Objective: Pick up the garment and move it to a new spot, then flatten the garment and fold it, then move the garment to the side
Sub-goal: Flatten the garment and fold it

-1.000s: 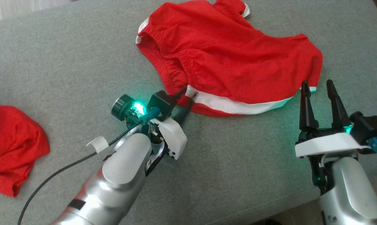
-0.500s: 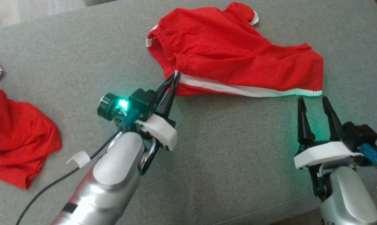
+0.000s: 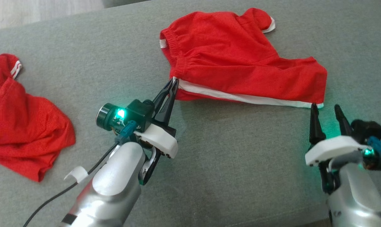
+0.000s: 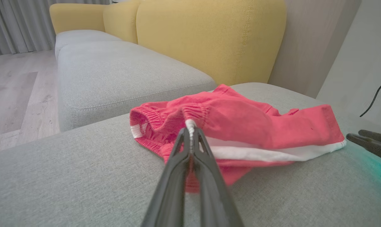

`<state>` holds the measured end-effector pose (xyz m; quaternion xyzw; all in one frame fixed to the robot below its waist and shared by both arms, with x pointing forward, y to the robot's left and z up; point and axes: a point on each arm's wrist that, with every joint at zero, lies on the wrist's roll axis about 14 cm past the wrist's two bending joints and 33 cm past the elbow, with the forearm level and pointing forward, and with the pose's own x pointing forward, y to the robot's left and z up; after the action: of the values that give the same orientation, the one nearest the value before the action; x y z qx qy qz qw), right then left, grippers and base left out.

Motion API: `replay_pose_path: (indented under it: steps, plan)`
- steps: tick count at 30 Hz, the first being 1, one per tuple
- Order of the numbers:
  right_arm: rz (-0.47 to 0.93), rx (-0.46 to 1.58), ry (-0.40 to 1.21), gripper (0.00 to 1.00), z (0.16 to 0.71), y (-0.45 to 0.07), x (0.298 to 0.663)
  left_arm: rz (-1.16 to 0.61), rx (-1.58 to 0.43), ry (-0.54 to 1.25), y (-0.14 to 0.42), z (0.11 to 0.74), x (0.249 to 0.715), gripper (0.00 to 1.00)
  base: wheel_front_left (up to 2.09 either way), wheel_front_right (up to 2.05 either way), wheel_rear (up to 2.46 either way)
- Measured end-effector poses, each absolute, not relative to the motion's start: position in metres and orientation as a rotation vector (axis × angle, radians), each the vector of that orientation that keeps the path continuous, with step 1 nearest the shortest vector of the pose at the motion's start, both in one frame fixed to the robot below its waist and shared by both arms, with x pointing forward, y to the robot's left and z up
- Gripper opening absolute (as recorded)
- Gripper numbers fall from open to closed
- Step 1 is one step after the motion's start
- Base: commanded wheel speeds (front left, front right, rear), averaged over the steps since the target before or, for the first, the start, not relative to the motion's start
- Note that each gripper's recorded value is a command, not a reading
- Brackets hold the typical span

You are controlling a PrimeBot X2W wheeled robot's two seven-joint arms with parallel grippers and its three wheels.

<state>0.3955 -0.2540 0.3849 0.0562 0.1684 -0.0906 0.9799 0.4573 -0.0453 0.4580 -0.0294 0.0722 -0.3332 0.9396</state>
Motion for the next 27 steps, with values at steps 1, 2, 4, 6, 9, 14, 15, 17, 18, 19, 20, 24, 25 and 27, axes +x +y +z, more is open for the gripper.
replay_pose_path:
  steps: [1, 2, 4, 6, 9, 14, 15, 17, 18, 19, 20, 24, 25, 27]
  plan:
    - [-0.18, 0.114, 0.339, 1.0, 0.385, -0.253, 0.399, -0.675, -0.06, 0.147, -0.044, 0.458, 0.458, 0.0, 0.0, 0.0, 0.0]
    - [-0.179, 0.112, 0.341, 1.0, 0.385, -0.253, 0.403, -0.668, -0.062, 0.147, -0.042, 0.458, 0.458, 0.0, 0.0, 0.0, 0.0]
    - [-0.179, 0.108, 0.36, 1.0, 0.381, -0.253, 0.406, -0.663, -0.066, 0.15, -0.04, 0.457, 0.459, 0.0, 0.0, 0.0, 0.0]
    - [-0.176, 0.102, 0.382, 1.0, 0.375, -0.252, 0.408, -0.658, -0.069, 0.151, -0.038, 0.456, 0.46, 0.0, 0.0, 0.0, 0.0]
    - [-0.168, 0.09, 0.417, 1.0, 0.367, -0.25, 0.41, -0.652, -0.068, 0.156, -0.035, 0.453, 0.46, 0.0, 0.0, 0.0, 0.0]
    - [-0.153, 0.077, 0.446, 1.0, 0.361, -0.247, 0.411, -0.645, -0.065, 0.157, -0.033, 0.453, 0.461, 0.0, 0.0, 0.0, 0.0]
    - [-0.152, 0.075, 0.45, 1.0, 0.361, -0.246, 0.411, -0.644, -0.064, 0.157, -0.033, 0.453, 0.461, 0.0, 0.0, 0.0, 0.0]
    - [-0.144, 0.068, 0.455, 1.0, 0.36, -0.245, 0.41, -0.64, -0.07, 0.158, -0.032, 0.453, 0.461, 0.0, 0.0, 0.0, 0.0]
    - [-0.141, 0.067, 0.456, 1.0, 0.36, -0.244, 0.41, -0.641, -0.07, 0.157, -0.032, 0.453, 0.461, 0.0, 0.0, 0.0, 0.0]
    - [-0.137, 0.066, 0.458, 0.79, 0.36, -0.243, 0.411, -0.641, -0.069, 0.157, -0.033, 0.454, 0.461, 0.0, 0.0, 0.0, 0.0]
    - [-0.133, 0.064, 0.458, 0.32, 0.36, -0.242, 0.411, -0.641, -0.067, 0.156, -0.033, 0.454, 0.461, 0.0, 0.0, 0.0, 0.0]
    - [-0.108, 0.041, 0.455, 0.0, 0.363, -0.237, 0.412, -0.639, -0.064, 0.15, -0.033, 0.456, 0.462, 0.0, 0.0, 0.0, 0.0]
    - [-0.102, 0.039, 0.449, 0.0, 0.365, -0.236, 0.412, -0.637, -0.068, 0.149, -0.033, 0.458, 0.462, 0.0, 0.0, 0.0, 0.0]
    - [-0.097, 0.038, 0.43, 0.0, 0.37, -0.235, 0.413, -0.635, -0.068, 0.144, -0.032, 0.461, 0.462, 0.0, 0.0, 0.0, 0.0]
